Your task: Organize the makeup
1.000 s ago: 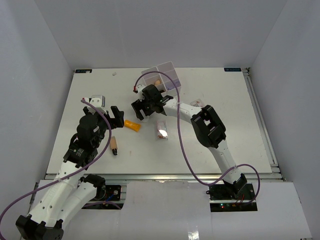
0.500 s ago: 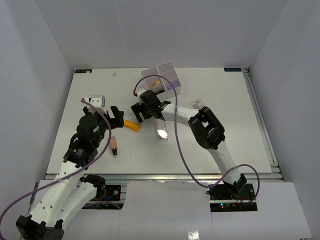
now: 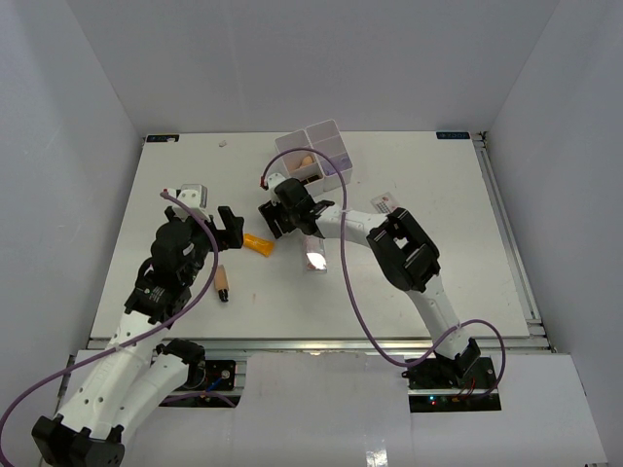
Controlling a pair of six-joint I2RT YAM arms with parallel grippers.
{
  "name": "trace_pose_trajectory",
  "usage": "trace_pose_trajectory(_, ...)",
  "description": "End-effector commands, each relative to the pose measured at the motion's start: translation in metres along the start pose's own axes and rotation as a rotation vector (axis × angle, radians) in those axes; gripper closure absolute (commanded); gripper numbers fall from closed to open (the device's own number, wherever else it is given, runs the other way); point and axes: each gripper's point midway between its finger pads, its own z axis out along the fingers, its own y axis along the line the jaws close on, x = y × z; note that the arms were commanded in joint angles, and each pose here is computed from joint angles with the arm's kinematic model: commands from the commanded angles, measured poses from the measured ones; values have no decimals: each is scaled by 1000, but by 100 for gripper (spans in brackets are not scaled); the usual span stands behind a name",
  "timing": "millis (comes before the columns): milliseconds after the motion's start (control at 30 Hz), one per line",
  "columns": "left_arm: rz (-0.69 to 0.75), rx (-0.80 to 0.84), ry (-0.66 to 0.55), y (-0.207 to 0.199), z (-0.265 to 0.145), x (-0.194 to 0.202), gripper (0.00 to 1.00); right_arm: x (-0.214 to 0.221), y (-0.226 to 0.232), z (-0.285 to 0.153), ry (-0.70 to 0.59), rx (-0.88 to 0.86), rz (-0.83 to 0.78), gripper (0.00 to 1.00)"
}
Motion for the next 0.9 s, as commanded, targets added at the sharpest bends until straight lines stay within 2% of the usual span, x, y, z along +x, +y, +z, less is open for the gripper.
trace_pose_trajectory(0,2,49,8,-8,3,4,2,25,2,-8,71,-24,-45,45)
trace_pose_trajectory(167,-12,127,9,-22,4,6,2,10,2,-27,30,-63,-113,68)
trace_pose_trajectory(367,-77,302,55,-56,6,15,2,-30,-6,-91,-87,-207,-183,89)
trace_pose_trajectory(433,-142,415,80,-79,9,16,2,-32,-5,-120,-116,-299,-242,92)
trace_pose_trajectory(533,-262,561,133,-108,5,16,2,-32,-18,-157,-156,-333,-271,92)
trace_pose_trajectory(667,-456,660,151,-130,3,5,2,-20,-32,-202,-211,-419,-340,92)
trace_pose_trajectory(733,-526,703,209,-140,8,12,3,-14,-37,-224,-242,-440,-367,92)
trace_pose_trajectory(800,-571,762,250,-153,8,16,4,-7,-35,-245,-274,-458,-403,92)
trace_pose_trajectory(867,-581,856,242,-171,3,8,4,1,-30,-257,-292,-473,-452,92)
